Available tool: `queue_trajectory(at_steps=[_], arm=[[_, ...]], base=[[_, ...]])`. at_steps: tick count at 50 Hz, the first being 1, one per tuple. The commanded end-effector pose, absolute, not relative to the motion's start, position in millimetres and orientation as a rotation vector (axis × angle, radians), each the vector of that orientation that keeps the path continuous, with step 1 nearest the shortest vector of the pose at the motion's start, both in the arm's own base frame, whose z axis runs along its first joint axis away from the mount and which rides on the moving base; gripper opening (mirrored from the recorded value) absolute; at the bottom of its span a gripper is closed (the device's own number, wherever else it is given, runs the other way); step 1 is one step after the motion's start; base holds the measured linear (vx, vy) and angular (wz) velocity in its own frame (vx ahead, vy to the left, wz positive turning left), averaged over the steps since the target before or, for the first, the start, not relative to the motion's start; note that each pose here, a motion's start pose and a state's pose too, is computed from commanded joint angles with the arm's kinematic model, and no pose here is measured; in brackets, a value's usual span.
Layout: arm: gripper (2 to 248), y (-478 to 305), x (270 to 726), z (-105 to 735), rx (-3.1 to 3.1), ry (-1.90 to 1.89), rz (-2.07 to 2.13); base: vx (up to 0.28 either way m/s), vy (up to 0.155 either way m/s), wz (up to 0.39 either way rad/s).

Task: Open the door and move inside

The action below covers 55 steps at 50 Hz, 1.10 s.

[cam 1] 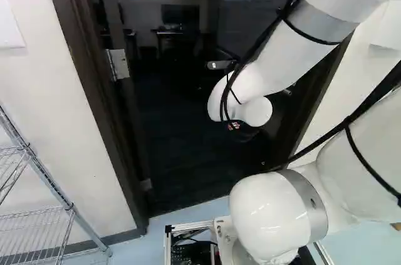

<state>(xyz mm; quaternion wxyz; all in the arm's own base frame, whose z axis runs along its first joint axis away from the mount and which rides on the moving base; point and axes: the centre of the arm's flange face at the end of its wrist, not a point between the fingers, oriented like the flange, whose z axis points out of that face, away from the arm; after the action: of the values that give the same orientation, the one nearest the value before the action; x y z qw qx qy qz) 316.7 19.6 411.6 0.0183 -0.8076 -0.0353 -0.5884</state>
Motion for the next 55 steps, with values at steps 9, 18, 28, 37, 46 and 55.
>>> queue_trajectory(at_steps=[9, 18, 28, 37, 46, 55], arm=[[247, 19.6, 316.7, 411.6, -2.508, -0.11, -1.827], [247, 19.6, 316.7, 411.6, -2.508, -0.11, -1.827], [247, 19.6, 316.7, 411.6, -2.508, -0.11, -1.827], [247, 19.6, 316.7, 411.6, -2.508, -0.11, -1.827], [247, 19.6, 316.7, 411.6, -2.508, -0.11, -1.827], [247, 19.6, 316.7, 411.6, -2.508, -0.11, -1.827]], base=[[0.0, 0.0, 0.0], [0.0, 0.0, 0.0], [0.02, 0.007, -0.045], [0.06, 0.005, 0.0], [0.039, 0.001, -0.001], [0.097, -0.009, -0.004]])
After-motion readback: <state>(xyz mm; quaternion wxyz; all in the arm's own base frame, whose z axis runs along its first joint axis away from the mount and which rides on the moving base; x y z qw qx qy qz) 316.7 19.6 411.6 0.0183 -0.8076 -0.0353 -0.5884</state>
